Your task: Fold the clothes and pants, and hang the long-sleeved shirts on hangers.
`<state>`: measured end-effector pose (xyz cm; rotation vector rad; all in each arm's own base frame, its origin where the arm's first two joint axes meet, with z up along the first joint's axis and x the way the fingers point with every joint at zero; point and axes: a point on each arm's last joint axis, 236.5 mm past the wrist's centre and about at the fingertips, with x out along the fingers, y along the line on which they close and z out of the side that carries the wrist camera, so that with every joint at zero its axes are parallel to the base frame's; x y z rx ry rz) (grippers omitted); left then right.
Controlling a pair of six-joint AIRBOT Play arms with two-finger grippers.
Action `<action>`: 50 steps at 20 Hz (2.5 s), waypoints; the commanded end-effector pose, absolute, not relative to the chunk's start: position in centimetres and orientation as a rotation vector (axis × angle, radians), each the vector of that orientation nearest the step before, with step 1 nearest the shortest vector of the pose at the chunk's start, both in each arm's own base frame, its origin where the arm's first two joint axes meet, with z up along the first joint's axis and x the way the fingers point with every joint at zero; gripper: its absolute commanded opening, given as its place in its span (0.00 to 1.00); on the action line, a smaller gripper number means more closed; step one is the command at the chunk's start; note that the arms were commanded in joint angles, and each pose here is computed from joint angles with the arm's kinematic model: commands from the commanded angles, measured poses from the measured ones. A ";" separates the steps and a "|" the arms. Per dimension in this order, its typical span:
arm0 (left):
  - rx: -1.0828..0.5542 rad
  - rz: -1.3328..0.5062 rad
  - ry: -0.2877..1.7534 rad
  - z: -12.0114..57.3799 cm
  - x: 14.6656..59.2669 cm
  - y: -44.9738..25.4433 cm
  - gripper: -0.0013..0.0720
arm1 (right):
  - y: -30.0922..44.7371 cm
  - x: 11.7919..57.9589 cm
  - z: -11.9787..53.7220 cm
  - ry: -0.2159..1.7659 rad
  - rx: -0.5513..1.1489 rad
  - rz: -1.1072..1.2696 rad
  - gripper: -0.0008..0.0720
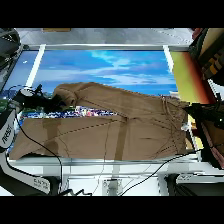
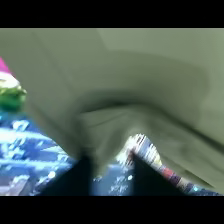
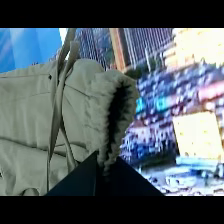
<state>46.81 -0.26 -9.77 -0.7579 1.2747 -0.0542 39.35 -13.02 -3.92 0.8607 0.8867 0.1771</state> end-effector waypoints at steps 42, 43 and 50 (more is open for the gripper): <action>0.107 0.307 1.013 6.9 45.6 22.4 0.04 | -13.1 40.8 -2.2 0.801 0.934 0.180 0.06; 0.079 0.310 1.083 3.8 44.0 22.9 0.04 | -13.1 40.8 -2.2 0.800 0.934 0.180 0.06; -0.002 0.286 1.298 -7.9 39.1 22.8 0.04 | -13.9 41.2 -2.5 0.789 0.922 0.142 0.06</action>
